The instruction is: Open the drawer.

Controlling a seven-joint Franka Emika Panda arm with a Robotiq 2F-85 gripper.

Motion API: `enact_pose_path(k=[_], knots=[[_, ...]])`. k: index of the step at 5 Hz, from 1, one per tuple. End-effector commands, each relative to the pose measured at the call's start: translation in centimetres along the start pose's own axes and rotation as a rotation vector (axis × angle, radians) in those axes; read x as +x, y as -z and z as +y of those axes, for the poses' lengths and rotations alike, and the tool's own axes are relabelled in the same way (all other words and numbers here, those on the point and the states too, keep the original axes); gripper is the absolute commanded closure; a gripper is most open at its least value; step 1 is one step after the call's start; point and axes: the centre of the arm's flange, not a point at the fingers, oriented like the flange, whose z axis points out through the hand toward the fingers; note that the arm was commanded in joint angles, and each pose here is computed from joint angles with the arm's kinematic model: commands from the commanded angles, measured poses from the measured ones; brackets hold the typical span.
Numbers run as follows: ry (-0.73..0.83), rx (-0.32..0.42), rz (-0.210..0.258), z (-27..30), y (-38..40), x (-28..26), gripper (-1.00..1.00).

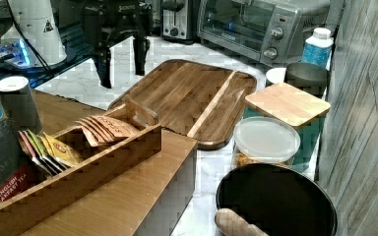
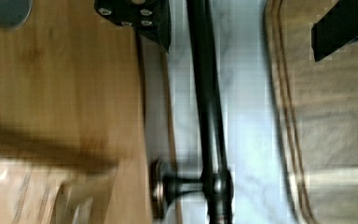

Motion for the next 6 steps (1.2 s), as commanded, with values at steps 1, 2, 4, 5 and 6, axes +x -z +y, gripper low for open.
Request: enact_pose_path(k=[1, 2, 4, 5, 6], knots=[[-0.017, 0.017, 0.014, 0.8, -4.9, -0.7, -1.00], [-0.070, 0.021, 0.026, -1.0, -5.4, -1.2, -1.00], [-0.069, 0.008, -0.014, -2.0, -7.9, -1.5, -1.00], [-0.026, -0.011, 0.032, -0.8, -9.7, -1.7, -1.00], [0.012, -0.009, 0.055, -0.3, -10.7, -1.5, -1.00]])
